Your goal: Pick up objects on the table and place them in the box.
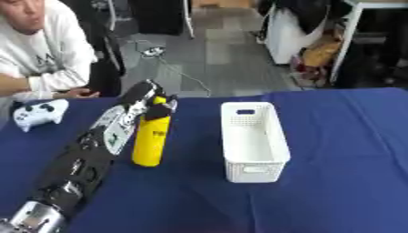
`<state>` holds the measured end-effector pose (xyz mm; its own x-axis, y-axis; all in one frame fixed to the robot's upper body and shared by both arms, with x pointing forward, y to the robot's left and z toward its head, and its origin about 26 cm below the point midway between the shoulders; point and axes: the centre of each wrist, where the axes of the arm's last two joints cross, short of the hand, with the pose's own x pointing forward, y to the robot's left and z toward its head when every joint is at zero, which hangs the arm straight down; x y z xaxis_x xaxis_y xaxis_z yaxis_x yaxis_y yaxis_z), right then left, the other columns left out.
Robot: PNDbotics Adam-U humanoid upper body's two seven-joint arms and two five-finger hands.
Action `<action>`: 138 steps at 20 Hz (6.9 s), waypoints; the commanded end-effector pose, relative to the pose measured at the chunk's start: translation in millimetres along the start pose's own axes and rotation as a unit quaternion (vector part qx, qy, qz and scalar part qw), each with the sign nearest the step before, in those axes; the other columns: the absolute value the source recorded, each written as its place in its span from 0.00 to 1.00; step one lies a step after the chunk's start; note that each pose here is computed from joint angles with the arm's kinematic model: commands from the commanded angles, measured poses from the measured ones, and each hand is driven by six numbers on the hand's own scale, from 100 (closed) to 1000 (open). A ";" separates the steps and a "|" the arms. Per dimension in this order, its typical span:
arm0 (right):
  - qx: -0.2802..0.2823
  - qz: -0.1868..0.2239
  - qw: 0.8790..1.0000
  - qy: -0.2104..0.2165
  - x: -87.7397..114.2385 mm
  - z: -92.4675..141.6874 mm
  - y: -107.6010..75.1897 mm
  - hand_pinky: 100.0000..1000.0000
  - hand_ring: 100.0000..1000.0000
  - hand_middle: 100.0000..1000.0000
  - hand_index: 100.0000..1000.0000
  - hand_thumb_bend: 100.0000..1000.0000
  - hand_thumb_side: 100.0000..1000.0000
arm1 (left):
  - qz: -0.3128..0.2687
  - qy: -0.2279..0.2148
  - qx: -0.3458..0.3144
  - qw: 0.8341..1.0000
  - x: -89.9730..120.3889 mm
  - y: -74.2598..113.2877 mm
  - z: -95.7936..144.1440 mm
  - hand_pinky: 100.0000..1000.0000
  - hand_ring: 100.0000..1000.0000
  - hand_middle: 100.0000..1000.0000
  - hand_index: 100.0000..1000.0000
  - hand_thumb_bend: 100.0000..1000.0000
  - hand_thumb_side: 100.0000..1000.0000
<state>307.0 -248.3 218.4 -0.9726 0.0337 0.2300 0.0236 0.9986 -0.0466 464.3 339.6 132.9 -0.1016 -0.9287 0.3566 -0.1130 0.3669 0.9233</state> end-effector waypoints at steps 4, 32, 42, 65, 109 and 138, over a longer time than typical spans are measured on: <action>0.001 0.001 1.000 -0.014 3.8 -6.7 -1.4 0.00 0.13 0.13 0.29 0.05 0.78 | 0.016 -0.021 0.030 0.999 14.2 30.2 -6.9 0.00 0.00 0.00 0.17 0.00 0.55; 0.002 -0.003 1.000 -0.016 3.8 -8.6 -0.2 0.00 0.13 0.13 0.29 0.05 0.78 | 0.169 -0.083 0.015 0.982 82.2 47.7 -25.1 0.00 0.00 0.00 0.19 0.00 0.56; 0.004 -0.006 1.000 -0.017 3.9 -9.9 0.4 0.00 0.13 0.13 0.29 0.05 0.77 | 0.195 -0.103 -0.006 0.975 103.6 51.7 -30.3 0.00 0.00 0.00 0.19 0.00 0.56; 0.008 -0.020 1.000 -0.022 4.1 -14.9 5.1 0.00 0.13 0.13 0.29 0.06 0.77 | 0.219 -0.135 -0.018 0.966 137.8 58.2 -39.4 0.00 0.00 0.00 0.20 0.00 0.56; -0.027 -0.069 0.995 -0.062 5.3 -34.3 22.0 0.00 0.13 0.13 0.29 0.06 0.77 | 0.123 -0.239 -0.095 0.959 145.0 12.6 -37.4 0.64 0.77 0.79 0.93 0.08 1.00; 0.001 0.015 1.000 -0.008 3.9 0.5 -7.3 0.00 0.13 0.13 0.29 0.04 0.78 | 0.407 -0.390 0.183 0.806 137.1 52.9 93.8 0.48 0.59 0.70 0.81 0.17 0.82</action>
